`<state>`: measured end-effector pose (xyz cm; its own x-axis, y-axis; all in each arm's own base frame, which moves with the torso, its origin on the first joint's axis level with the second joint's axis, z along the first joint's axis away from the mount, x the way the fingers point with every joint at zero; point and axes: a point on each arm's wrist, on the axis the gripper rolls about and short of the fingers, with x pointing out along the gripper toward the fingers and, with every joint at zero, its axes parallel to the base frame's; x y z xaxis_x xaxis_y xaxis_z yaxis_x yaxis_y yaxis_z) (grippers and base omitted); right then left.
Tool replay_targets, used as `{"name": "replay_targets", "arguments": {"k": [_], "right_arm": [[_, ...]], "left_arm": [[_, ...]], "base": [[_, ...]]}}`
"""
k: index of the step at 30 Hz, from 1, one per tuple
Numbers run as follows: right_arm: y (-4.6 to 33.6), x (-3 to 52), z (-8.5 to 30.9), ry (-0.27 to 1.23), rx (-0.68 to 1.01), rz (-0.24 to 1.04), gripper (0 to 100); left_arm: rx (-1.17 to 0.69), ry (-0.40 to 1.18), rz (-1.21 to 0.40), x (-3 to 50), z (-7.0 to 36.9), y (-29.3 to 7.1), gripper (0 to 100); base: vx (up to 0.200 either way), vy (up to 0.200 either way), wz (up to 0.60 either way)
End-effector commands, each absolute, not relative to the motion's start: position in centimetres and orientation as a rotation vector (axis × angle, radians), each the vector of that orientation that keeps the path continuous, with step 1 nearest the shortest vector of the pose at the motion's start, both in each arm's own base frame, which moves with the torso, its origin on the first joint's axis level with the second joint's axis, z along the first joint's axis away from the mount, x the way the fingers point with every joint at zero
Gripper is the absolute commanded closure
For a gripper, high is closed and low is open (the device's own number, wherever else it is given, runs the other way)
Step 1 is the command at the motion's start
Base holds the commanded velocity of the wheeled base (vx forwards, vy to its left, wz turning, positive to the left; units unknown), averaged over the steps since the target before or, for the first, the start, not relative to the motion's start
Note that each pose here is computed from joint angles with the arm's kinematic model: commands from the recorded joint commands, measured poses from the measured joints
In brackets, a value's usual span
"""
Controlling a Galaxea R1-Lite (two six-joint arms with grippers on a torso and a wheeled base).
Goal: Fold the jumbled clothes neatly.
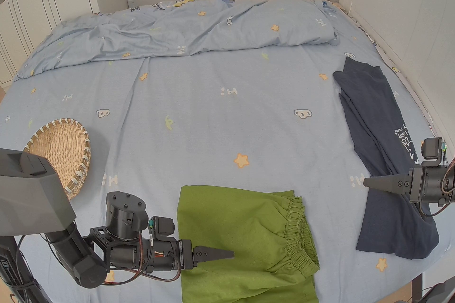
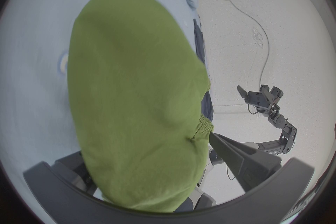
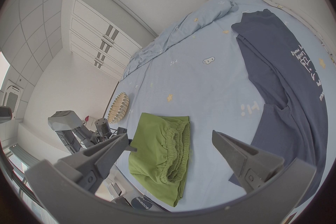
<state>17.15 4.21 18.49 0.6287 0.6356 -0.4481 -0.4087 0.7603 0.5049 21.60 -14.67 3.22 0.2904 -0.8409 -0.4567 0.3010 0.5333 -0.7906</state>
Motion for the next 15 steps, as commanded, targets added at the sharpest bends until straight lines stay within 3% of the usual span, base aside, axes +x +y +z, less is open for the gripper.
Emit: {"name": "replay_targets", "arguments": {"k": [1,15], "right_arm": [[4.23,17.13,18.53,0.650,0.375,0.617,0],[4.23,16.97,18.66,0.645,0.374,0.620,0]], "left_arm": [[-0.646,1.090,-0.797,20.93,1.29,-14.62,0],[-0.643,1.071,-0.799,21.75,0.96,-15.17,0]], "base": [[0.000,0.000,0.00],[0.000,0.000,0.00]]}}
